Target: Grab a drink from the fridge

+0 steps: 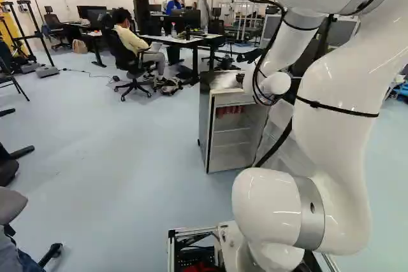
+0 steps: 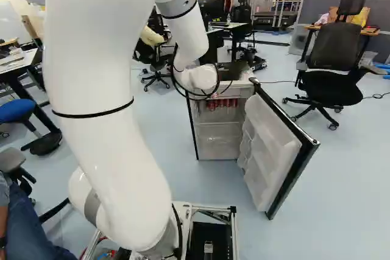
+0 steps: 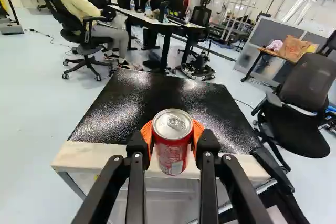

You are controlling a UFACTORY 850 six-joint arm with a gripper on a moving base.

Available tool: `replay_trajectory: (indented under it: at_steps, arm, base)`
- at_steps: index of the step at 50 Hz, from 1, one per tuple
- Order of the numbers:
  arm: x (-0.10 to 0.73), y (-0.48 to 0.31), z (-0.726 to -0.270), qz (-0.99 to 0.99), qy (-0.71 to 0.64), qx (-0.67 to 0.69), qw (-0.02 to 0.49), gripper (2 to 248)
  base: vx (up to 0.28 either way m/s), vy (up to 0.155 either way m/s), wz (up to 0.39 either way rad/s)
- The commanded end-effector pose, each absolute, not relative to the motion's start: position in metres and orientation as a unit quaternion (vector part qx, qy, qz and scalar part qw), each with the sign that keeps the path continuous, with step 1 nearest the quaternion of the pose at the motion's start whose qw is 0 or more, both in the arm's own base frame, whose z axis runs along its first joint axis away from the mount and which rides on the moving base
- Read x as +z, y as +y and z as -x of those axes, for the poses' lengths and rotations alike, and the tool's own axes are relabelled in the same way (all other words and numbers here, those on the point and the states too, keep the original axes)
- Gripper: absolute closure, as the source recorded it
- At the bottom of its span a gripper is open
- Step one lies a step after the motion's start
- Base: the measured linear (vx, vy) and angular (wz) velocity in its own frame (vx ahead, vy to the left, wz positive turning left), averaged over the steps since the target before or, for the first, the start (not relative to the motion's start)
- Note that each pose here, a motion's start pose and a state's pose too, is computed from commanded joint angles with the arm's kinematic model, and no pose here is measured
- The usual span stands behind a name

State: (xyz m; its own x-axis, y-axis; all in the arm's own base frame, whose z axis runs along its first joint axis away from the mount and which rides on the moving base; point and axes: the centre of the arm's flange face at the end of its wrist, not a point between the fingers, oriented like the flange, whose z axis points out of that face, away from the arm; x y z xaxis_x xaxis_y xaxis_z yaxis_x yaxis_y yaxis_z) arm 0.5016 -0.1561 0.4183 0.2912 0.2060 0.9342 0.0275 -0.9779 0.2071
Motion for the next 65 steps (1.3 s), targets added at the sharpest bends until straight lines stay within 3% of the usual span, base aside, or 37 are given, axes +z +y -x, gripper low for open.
replay_trajectory:
  at_steps: [65]
  arm:
    - [0.410, -0.131, -0.548, -0.815, 0.028, 0.575, 0.064, 154]
  base:
    - [0.000, 0.000, 0.000]
